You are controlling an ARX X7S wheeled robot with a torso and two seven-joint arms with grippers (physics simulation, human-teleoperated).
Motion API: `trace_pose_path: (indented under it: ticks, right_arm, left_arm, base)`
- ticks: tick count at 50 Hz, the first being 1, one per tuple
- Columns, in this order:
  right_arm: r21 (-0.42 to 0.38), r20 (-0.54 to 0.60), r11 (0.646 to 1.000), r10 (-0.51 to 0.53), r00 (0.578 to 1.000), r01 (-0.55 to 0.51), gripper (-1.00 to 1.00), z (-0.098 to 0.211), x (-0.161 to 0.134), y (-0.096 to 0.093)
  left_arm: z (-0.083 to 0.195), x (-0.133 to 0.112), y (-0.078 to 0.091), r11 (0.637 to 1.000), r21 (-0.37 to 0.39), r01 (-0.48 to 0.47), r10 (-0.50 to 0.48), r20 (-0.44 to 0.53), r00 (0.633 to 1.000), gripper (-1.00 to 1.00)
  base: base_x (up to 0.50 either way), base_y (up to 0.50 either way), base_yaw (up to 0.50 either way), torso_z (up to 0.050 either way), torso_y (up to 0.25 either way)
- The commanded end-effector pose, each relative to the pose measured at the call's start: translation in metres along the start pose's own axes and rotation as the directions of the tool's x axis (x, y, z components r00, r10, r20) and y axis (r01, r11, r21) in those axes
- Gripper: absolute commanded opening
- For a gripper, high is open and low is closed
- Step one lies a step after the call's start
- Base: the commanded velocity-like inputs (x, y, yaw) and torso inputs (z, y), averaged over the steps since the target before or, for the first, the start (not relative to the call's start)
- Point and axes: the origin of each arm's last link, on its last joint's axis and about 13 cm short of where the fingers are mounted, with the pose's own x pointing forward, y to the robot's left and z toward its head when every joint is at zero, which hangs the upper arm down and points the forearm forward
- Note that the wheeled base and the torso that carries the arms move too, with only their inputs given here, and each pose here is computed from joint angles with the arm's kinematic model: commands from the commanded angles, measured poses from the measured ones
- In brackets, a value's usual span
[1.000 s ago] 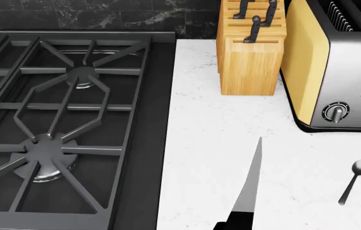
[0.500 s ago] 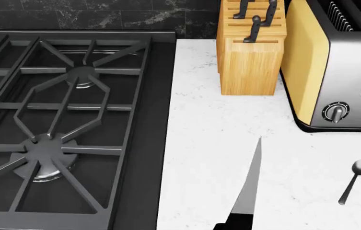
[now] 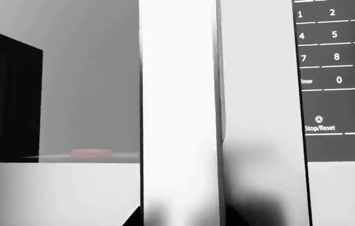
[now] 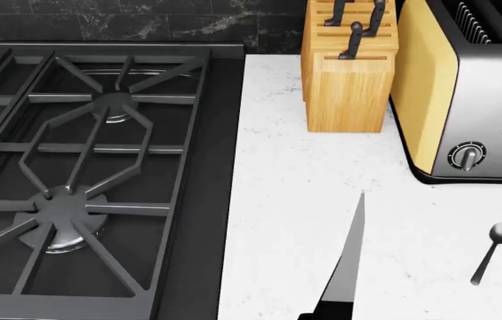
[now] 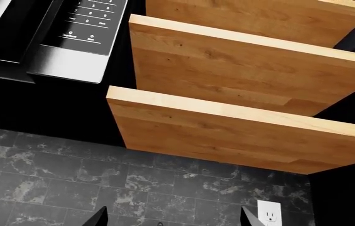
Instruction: Open the microwave door
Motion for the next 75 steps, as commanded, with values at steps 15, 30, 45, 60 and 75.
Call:
trace_pose_path:
  ticks: [15,30,45,60,75]
  right_arm:
    - [0.002,0.003,1.000,0.000,1.000,0.000,1.00,0.001,0.000,0.000]
    - [0.003,0.005,1.000,0.001,1.000,-0.001,1.00,0.001,0.000,0.001]
    - [0.004,0.004,1.000,0.003,1.000,-0.003,1.00,0.001,0.000,0.001]
    - [0.004,0.007,1.000,0.004,1.000,-0.004,1.00,0.003,-0.001,0.001]
    - [0.007,0.019,1.000,0.003,1.000,-0.003,1.00,0.007,-0.001,0.000]
  left_arm:
    - [0.065,-0.117,-0.035,0.975,0.153,0.164,-0.223,0.599,0.769,-1.00]
    - [0.073,-0.139,-0.032,0.974,0.145,0.172,-0.225,0.633,0.741,-1.00]
    - [0.080,-0.157,-0.027,0.977,0.133,0.167,-0.213,0.663,0.718,-1.00]
    - [0.084,-0.173,-0.024,0.978,0.121,0.170,-0.206,0.687,0.697,-1.00]
    - [0.083,-0.176,-0.022,0.981,0.108,0.158,-0.189,0.678,0.710,-1.00]
  base:
    - [0.00,0.00,0.00,0.004,0.009]
    - [0.00,0.00,0.00,0.004,0.009]
    - [0.00,0.00,0.00,0.004,0.009]
    - [0.00,-0.01,0.00,0.005,0.011]
    - [0.00,0.00,0.00,0.001,0.004]
